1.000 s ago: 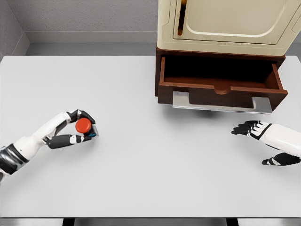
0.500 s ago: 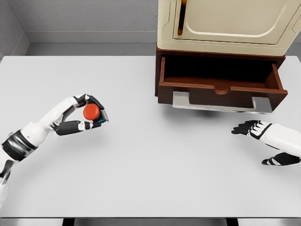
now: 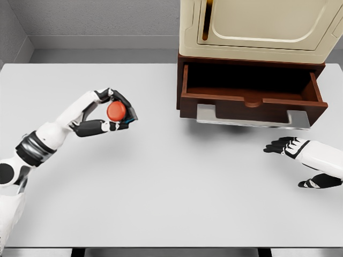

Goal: Put the switch into the drawer with left arm, and close the drawer with right arm

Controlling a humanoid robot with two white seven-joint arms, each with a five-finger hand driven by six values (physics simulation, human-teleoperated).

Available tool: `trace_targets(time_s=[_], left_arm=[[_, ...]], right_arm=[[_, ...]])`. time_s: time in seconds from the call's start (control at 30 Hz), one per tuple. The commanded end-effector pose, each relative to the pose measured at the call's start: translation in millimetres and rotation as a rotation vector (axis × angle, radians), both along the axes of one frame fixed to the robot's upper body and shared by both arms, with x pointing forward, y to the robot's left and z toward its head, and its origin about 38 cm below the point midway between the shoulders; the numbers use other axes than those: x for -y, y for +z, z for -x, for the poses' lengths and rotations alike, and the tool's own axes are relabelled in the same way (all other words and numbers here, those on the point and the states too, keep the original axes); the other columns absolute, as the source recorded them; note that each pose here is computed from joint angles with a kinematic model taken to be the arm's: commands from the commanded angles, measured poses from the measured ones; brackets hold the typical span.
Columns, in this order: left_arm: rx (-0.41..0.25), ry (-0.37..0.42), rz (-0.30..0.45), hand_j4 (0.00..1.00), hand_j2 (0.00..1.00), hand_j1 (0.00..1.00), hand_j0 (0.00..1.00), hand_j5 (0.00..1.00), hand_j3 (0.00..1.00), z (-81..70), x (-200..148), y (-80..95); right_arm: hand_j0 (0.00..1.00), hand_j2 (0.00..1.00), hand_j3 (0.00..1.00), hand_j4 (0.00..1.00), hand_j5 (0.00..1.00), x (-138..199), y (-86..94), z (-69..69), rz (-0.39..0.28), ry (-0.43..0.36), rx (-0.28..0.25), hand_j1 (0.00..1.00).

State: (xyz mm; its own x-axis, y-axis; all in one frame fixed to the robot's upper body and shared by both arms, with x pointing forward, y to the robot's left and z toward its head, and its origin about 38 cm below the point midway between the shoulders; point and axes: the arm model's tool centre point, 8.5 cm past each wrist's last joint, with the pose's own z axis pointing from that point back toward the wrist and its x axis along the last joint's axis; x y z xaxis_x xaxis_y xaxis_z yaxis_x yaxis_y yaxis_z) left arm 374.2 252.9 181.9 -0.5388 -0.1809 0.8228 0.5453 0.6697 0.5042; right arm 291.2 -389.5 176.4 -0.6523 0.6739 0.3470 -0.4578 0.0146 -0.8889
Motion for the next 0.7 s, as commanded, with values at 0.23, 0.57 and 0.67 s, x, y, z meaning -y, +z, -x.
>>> trace_targets(time_s=[0.23, 0.57, 0.67], left_arm=[[0.000, 0.001, 0.024, 0.39, 0.39, 0.39, 0.39, 0.39, 0.39, -11.2, 17.3, 9.5], [0.041, -0.032, 0.064, 0.39, 0.39, 0.39, 0.39, 0.39, 0.39, -25.3, 43.4, 33.1], [0.071, -0.043, 0.059, 0.39, 0.39, 0.39, 0.39, 0.39, 0.39, -30.6, 59.1, 41.0]], right_arm=[[1.00, 1.00, 1.00, 1.00, 1.00, 0.2, 0.4, 0.0, 0.001, 0.000, -0.003, 1.00], [1.00, 1.00, 1.00, 1.00, 1.00, 1.3, 2.2, -1.0, -0.002, -0.004, 0.002, 1.00], [1.00, 1.00, 1.00, 1.00, 1.00, 3.5, 2.3, -1.7, -0.001, -0.011, 0.003, 1.00]])
